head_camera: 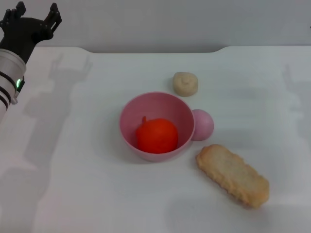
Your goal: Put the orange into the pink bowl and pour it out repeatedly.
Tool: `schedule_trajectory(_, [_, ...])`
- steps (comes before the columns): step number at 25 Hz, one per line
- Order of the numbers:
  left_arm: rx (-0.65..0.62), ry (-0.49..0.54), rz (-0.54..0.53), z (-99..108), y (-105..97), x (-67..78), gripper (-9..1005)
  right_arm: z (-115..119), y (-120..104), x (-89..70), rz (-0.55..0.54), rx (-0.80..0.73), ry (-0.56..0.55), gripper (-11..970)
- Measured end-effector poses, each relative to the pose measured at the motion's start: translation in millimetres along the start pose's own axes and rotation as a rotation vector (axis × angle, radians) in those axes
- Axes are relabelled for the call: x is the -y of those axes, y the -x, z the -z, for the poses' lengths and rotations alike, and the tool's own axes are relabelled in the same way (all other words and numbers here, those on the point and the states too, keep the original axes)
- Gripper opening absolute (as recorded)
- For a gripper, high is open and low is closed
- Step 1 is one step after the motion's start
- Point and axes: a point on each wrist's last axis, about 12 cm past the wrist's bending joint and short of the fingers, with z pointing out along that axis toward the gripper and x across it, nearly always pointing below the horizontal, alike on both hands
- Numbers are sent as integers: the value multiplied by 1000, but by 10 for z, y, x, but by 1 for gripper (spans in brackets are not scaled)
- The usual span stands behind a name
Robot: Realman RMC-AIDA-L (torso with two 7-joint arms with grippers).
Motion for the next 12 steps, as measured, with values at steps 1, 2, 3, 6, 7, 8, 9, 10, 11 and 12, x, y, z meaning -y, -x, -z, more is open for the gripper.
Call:
schedule_trajectory(1, [0,2,0,6,-9,-5,808,-13,2,3,-4,-7,1,789])
schedule_trajectory(2, [1,5,0,12,-17,-15,808,-29,8,5,-12,-14,2,789])
schedule_trajectory(3, [0,8,1,16,-23,-24,808,-46,13,3,-26,-26,5,789])
schedule_trajectory(6, [-2,15,2,25,-33,-46,808,-84,19,22,-56,-55,4,789])
schedule_trajectory(7, [-3,16,1,27,-34,-50,808,-89,18,37,-57,-57,-2,789])
schedule_trajectory(8, [-4,17,1,29,-37,-54,808,-91,19,43,-58,-56,-6,789])
schedule_trajectory(9, [-5,18,1,33,-40,-60,808,-88,18,43,-58,-53,-8,789])
schedule_trajectory(10, [-5,20,1,38,-43,-66,808,-86,20,41,-57,-48,-9,789])
schedule_trajectory(11, [-5,22,1,42,-45,-73,808,-78,22,43,-54,-39,-10,789])
schedule_trajectory(12, [-4,22,1,43,-44,-74,808,-70,26,47,-52,-26,-14,789])
